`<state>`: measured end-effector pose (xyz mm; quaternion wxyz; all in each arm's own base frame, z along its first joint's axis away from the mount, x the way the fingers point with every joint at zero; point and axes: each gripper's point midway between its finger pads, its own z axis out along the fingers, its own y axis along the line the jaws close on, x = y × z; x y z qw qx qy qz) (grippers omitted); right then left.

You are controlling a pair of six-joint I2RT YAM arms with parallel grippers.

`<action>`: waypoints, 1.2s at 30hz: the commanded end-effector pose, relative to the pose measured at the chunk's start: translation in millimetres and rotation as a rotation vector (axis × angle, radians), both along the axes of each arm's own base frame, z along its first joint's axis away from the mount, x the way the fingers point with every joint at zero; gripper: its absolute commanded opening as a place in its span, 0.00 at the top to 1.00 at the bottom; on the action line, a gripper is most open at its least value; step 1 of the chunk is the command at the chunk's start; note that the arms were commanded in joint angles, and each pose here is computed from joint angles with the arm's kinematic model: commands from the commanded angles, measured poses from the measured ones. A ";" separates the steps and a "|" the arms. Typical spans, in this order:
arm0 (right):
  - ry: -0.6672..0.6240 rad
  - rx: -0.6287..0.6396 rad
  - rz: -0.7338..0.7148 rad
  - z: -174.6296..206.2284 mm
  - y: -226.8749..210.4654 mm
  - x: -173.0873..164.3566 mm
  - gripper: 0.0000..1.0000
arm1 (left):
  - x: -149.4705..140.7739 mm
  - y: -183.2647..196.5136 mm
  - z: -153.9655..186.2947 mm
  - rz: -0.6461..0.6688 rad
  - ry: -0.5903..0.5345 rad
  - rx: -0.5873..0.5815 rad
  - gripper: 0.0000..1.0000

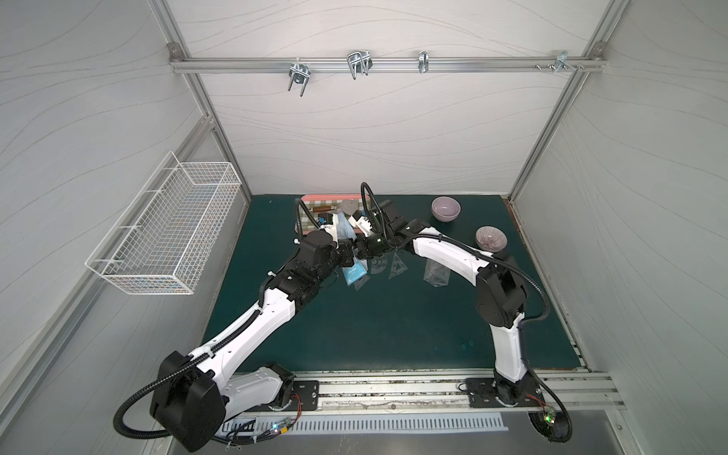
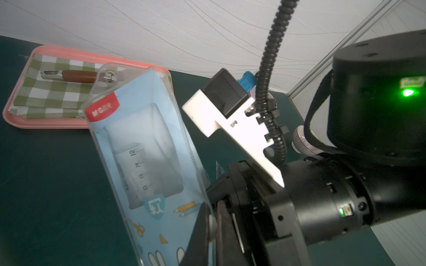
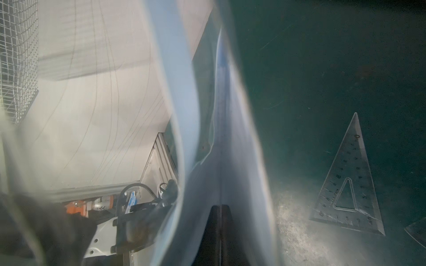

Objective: Open the ruler set and take out the ruler
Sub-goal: Take out the ruler from the ruler set bag.

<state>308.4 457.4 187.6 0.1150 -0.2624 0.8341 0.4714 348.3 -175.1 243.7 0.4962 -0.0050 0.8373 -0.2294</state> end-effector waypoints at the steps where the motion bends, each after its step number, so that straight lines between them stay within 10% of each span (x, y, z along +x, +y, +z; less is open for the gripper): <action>1: -0.027 0.008 -0.034 17.0 -14.5 4.7 1.00 | 8.7 4.7 18.8 0.045 -0.069 -0.017 1.00; 25: -0.184 -0.122 -0.197 45.3 -74.9 22.8 1.00 | 33.6 11.6 -35.6 0.135 0.074 0.107 1.00; 36: -0.120 -0.124 -0.178 19.0 -85.4 18.0 1.00 | 15.4 86.5 -25.0 0.376 0.102 0.196 1.00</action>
